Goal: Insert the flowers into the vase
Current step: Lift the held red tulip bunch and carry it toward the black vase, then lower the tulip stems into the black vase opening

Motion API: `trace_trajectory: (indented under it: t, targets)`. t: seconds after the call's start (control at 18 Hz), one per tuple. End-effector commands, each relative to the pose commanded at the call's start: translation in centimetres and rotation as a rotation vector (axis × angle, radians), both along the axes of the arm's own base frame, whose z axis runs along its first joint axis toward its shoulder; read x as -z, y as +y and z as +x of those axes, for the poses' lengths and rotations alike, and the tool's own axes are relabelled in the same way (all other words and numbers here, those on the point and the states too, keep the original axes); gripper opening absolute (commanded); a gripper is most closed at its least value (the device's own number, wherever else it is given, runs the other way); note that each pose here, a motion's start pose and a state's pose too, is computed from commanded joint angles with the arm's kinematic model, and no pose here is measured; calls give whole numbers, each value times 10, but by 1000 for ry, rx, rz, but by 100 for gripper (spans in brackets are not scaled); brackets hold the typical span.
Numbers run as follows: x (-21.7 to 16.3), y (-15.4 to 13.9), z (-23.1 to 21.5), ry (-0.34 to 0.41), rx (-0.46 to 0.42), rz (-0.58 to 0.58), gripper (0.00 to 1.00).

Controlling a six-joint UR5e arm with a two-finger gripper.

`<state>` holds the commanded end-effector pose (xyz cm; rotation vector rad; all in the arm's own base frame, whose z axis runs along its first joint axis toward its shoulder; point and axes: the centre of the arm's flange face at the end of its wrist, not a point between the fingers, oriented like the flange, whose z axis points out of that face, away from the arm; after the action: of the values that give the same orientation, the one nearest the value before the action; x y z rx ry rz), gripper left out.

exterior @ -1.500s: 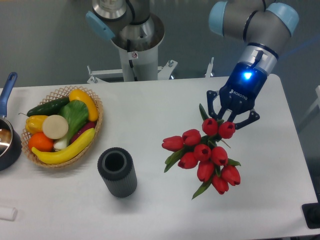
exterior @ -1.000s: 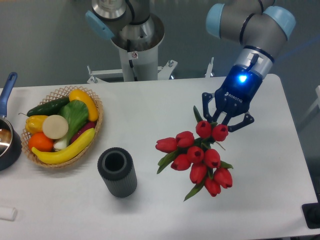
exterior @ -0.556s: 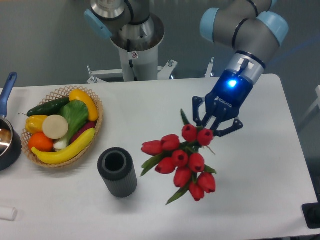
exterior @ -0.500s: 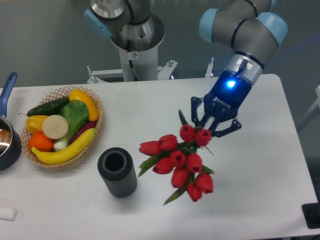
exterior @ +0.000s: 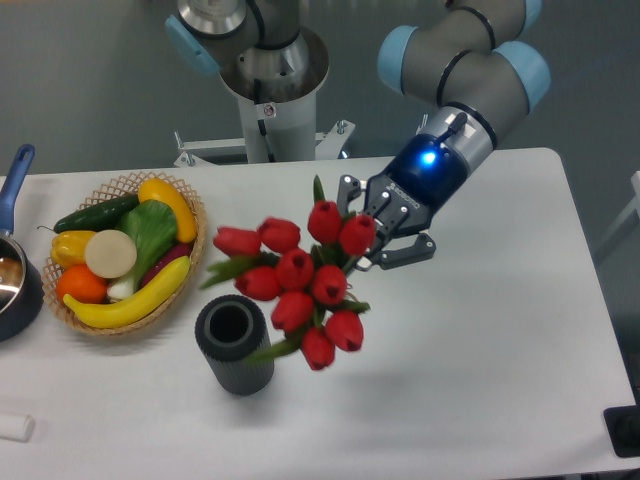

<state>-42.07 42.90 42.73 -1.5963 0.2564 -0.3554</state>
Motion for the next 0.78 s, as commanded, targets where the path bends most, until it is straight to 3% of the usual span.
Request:
trace_trajectory:
  t: [0.39, 0.78]
  targets:
    - [4, -7, 25, -86, 41, 128, 22]
    - [6, 16, 46, -49, 102, 188, 22]
